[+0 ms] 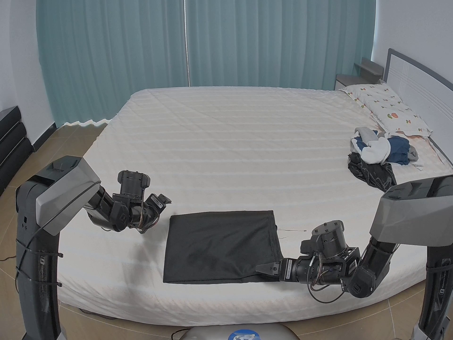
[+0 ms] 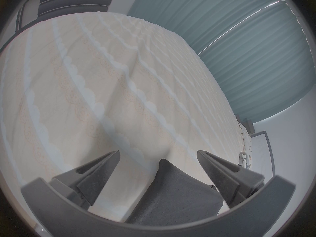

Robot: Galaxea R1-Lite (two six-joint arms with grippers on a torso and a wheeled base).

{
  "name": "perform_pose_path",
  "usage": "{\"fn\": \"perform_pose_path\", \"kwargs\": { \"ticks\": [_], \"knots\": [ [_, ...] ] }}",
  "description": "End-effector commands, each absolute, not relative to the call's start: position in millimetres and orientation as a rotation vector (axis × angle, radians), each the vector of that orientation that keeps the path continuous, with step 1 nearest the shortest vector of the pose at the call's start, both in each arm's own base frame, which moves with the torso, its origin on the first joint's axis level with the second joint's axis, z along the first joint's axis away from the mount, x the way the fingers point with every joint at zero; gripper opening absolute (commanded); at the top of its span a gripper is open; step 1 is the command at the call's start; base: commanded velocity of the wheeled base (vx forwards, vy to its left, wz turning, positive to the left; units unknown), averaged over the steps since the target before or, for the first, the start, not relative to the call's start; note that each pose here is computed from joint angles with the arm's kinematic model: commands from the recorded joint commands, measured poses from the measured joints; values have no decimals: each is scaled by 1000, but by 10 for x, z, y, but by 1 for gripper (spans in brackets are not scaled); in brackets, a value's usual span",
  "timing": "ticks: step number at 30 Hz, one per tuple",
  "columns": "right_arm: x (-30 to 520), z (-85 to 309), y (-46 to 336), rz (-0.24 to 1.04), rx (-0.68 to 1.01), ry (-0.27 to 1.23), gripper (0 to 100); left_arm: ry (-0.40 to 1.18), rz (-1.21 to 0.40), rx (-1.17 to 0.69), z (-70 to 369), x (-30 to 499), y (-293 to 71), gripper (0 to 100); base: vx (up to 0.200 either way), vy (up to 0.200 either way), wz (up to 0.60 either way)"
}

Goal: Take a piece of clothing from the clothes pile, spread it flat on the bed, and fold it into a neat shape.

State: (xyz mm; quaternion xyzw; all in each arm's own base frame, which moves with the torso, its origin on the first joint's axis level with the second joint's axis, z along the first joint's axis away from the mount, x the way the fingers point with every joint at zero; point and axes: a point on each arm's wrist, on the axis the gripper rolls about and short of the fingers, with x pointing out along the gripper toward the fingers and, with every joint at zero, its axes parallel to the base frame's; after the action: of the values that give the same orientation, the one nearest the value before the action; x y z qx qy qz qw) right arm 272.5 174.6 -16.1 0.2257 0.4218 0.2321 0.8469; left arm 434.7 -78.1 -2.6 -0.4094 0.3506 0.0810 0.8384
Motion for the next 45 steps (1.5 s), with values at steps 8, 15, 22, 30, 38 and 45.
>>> {"fn": "perform_pose_path", "kwargs": {
  "ticks": [8,15,22,30,38,45],
  "knots": [
    [2700,-210,1719,481,458,904,0,741,172,-866,-30,4349,-780,100,0,0,0],
    [2655,-177,1634,461,459,908,0,741,171,-865,-30,4349,-780,100,0,0,0],
    [2624,-213,1535,448,422,920,0,743,171,-864,-37,4348,-786,100,0,0,0],
    [2607,-224,1478,437,411,927,0,743,171,-864,-37,4348,-786,100,0,0,0],
    [2601,-253,1418,424,396,936,0,745,172,-864,-38,4347,-786,100,0,0,0],
    [2607,-282,1390,414,384,945,0,745,172,-864,-34,4344,-785,100,0,0,0]
  ]
}}
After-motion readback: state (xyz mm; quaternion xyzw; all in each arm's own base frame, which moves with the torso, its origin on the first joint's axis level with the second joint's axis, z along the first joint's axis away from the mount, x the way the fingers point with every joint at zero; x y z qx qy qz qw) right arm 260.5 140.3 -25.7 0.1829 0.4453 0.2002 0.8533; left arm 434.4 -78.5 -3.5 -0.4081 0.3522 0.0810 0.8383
